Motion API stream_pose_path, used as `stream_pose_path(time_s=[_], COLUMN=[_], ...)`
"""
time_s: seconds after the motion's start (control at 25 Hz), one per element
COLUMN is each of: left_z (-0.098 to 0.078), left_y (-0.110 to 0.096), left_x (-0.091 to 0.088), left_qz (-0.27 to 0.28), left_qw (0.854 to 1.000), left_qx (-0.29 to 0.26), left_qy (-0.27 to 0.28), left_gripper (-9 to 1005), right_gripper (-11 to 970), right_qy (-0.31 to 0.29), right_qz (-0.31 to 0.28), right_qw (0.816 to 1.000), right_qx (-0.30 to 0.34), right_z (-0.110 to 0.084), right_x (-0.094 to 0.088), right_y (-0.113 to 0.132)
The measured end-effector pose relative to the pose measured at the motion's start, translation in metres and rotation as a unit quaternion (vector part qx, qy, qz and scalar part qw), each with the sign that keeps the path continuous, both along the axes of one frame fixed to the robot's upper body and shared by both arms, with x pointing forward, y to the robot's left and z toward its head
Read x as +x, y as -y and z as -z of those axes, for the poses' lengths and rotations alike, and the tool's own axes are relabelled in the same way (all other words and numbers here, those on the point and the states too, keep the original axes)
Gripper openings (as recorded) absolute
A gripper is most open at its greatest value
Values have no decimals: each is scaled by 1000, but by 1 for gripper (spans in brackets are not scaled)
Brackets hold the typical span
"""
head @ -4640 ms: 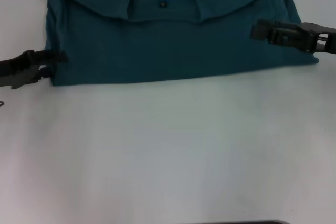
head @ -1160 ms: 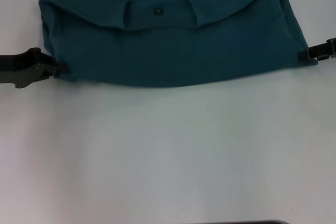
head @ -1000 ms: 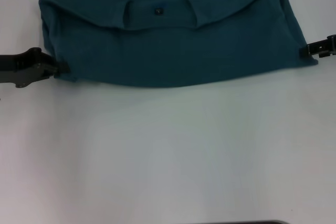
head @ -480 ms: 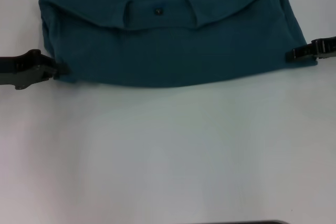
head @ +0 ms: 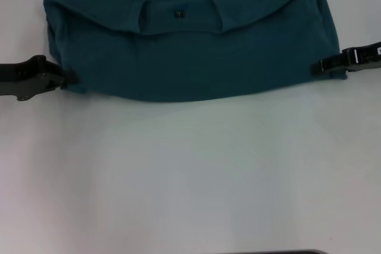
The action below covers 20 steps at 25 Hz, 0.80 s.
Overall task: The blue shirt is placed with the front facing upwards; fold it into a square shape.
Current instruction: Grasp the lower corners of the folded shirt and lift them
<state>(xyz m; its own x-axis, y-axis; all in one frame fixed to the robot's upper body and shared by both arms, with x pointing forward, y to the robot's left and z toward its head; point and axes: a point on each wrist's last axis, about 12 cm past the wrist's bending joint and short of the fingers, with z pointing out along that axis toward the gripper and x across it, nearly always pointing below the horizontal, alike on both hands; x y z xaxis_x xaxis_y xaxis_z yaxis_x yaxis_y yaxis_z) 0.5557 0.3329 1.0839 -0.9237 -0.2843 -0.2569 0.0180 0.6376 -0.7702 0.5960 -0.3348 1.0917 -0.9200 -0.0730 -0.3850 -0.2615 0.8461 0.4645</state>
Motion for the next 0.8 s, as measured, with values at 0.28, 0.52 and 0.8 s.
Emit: stream_pose_path(time_s=[0.28, 0.52, 0.8], left_z=[1, 1, -1], left_y=[2, 2, 4], left_x=[-1, -1, 1], left_qz=[1, 1, 4], left_qw=[1000, 1000, 1000], left_qx=[-2, -4, -4], left_qy=[-1, -1, 1], left_gripper=[13, 13, 12], right_gripper=[671, 618, 495], right_qy=[9, 6, 6], right_qz=[7, 10, 10], right_qw=[1000, 1000, 1000], right_qx=[15, 13, 26], right_z=[-5, -4, -12], right_x=[3, 2, 2], right_y=[-1, 1, 3])
